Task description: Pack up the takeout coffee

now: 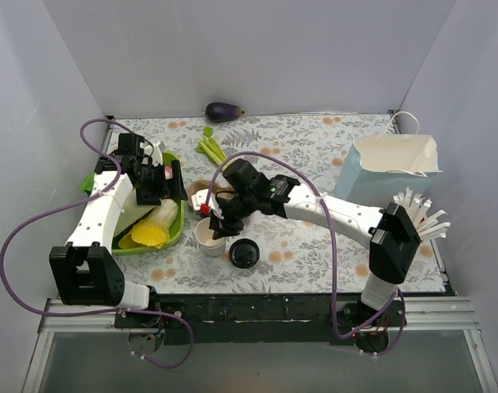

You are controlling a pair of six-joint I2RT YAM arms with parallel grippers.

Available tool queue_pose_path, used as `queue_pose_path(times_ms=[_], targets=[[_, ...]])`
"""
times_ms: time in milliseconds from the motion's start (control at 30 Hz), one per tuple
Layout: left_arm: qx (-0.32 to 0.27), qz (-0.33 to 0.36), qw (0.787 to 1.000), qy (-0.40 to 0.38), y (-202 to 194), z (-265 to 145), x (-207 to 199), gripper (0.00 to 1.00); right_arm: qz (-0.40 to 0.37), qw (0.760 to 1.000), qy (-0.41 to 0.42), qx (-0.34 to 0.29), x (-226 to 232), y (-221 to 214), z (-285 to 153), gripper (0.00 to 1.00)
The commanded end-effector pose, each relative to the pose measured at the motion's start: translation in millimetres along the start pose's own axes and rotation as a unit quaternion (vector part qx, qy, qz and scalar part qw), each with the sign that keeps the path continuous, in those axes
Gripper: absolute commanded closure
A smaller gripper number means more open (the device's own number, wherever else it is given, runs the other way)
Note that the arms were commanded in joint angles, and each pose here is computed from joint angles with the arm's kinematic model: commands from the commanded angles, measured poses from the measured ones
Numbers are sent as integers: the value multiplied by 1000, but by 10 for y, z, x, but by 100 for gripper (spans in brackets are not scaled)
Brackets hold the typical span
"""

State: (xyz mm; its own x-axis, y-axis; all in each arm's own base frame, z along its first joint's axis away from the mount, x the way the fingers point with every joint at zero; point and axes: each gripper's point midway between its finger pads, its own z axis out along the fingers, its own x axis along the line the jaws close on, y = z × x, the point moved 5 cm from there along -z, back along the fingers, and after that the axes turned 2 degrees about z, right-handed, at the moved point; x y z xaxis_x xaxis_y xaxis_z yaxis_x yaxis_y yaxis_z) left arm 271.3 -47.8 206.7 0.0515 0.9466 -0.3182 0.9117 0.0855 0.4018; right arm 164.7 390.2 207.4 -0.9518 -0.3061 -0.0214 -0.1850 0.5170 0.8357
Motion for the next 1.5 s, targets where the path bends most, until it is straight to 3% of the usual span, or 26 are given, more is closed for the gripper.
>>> queue_pose_path(times_ms=[0,300,700,1300,1467], targets=[[-52,19,998,11,110,-132,5,6,-33,999,40,15,28,167,-38,57],[-48,18,999,7,37,-130,3,6,-86,990,98,61,33,108,-52,53],[-48,18,999,9,2,-136,8,5,-92,983,124,102,31,-52,71,50],[-47,13,999,9,-9,-109,16,5,-77,981,128,126,-9,-113,166,62],[-48,13,999,11,-9,-106,26,5,-74,981,128,127,-13,-106,167,72]])
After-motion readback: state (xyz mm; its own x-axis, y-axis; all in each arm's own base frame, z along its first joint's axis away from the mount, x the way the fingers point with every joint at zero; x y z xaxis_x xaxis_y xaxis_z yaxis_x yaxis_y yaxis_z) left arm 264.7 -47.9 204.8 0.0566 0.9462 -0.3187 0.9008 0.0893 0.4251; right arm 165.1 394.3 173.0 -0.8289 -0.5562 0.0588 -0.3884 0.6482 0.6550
